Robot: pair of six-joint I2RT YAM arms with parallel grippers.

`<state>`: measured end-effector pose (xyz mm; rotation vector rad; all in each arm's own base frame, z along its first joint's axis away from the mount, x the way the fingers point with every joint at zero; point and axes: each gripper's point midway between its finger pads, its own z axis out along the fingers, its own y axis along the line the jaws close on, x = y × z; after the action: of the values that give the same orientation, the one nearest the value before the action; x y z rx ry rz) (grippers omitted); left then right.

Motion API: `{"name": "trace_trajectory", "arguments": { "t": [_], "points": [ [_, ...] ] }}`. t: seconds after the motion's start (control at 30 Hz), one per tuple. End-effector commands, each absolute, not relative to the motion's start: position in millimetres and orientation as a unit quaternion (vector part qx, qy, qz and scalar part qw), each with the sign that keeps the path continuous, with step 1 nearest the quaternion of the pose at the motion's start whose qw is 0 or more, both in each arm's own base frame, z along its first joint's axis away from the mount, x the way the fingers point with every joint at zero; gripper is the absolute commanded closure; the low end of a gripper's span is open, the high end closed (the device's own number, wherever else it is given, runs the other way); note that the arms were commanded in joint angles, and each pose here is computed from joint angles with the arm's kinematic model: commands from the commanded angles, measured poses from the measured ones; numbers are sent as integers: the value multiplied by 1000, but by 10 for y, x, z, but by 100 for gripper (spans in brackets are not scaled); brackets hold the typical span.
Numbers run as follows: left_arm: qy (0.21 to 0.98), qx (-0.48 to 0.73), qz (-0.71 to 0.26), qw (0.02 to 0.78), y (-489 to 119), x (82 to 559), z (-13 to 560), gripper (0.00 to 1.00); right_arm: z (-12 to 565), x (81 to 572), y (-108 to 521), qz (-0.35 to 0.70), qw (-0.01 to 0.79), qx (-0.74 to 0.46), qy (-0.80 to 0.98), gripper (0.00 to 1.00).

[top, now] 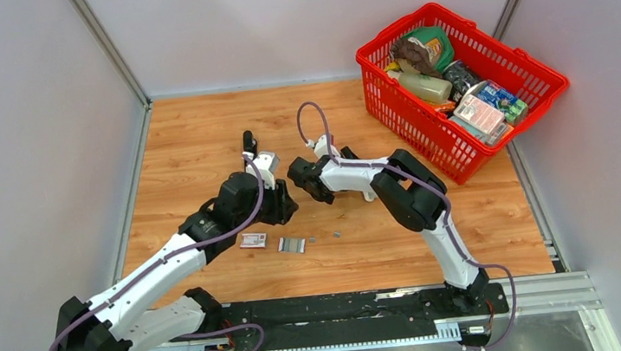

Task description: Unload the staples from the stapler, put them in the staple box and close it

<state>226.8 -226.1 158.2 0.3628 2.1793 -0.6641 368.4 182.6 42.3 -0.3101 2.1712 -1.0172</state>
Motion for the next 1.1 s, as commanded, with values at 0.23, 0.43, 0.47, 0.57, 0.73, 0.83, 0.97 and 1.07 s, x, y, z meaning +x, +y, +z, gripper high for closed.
{"name": "trace_trajectory", "arguments": {
  "t": [0.23,0.43,0.47,0.57,0.73,0.83,0.97,1.07],
  "points": [
    [866,141,-257,405,-2225,2262,1558,50,651,3768,2102,-365,401,-92,835,28],
    [865,143,-259,406,-2249,2274,1597,50,652,3743,2223,-341,400,-95,846,25],
    [865,143,-258,405,-2246,2279,1592,50,662,3742,2237,-329,399,-91,851,24],
    [866,148,-257,402,-2261,2284,1617,50,719,3699,2326,-272,396,-80,874,23],
    [861,150,-267,405,-2317,2310,1729,50,1051,3546,2388,-151,405,-51,900,22],
    [861,148,-272,403,-2355,2325,1743,51,1260,3456,2316,-130,414,-43,900,20],
    [866,148,-269,396,-2426,2386,1675,50,1537,3329,2182,-109,430,-30,896,18],
    [870,152,-267,387,-2524,2473,1626,49,1685,3209,2078,-93,438,-24,894,16]
  ]
}}
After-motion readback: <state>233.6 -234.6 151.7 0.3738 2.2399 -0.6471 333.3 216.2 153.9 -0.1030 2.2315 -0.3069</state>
